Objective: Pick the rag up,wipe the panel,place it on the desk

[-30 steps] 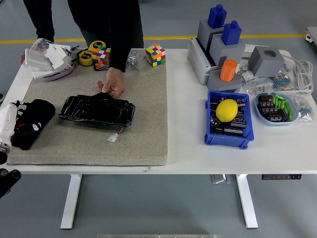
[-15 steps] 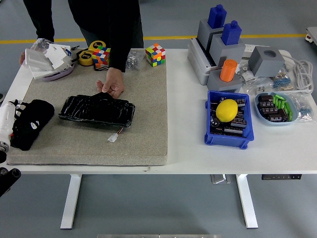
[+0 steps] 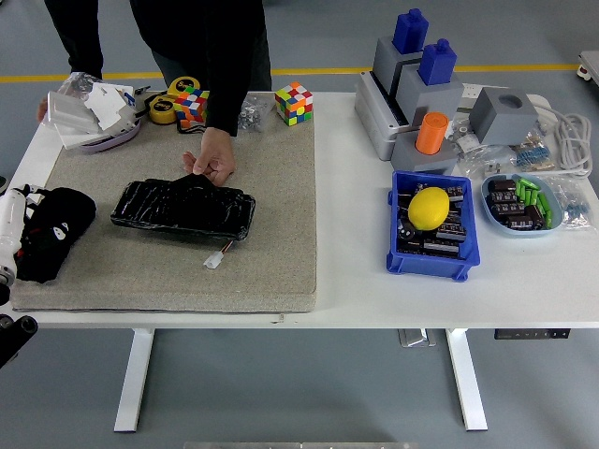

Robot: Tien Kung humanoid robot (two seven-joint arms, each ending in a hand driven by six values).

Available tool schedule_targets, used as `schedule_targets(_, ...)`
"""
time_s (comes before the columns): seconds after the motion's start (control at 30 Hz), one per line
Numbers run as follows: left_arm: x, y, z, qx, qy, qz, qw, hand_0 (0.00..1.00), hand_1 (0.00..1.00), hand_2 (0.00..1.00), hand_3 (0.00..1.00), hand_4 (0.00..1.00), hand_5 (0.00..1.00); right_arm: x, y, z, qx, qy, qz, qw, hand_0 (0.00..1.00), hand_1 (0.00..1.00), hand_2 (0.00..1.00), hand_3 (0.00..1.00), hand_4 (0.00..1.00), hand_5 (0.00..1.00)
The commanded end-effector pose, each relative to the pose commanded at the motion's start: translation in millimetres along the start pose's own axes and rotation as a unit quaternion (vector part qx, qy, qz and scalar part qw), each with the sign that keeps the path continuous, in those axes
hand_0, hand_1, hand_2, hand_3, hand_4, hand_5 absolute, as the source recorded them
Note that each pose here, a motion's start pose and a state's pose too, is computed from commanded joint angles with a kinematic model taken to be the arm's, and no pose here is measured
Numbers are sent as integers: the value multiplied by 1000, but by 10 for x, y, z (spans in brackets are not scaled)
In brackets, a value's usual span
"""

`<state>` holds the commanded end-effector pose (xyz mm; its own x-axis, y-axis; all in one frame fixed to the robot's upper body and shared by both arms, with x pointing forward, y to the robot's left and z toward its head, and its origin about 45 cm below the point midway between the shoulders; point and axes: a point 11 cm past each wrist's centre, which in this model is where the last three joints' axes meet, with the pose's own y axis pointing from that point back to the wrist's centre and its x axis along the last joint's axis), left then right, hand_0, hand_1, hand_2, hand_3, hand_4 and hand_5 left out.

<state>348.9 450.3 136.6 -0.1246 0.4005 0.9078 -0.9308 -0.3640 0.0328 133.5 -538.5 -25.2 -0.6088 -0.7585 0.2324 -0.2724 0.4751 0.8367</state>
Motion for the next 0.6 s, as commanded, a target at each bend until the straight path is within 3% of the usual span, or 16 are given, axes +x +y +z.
schedule_targets(0.3, 61, -17, 15, -4, 4, 8, 1000, 182, 135, 361, 634, 564, 15, -11, 0, -17, 2, -1, -1, 1000, 712, 618, 673, 606, 998, 593)
schedule_targets(0.6, 235, -70, 236, -33, 15, 29, 999, 178, 120, 353, 629, 554, 5, -13, 0, -35, 4, -1, 0, 1000, 714, 617, 673, 607, 998, 593)
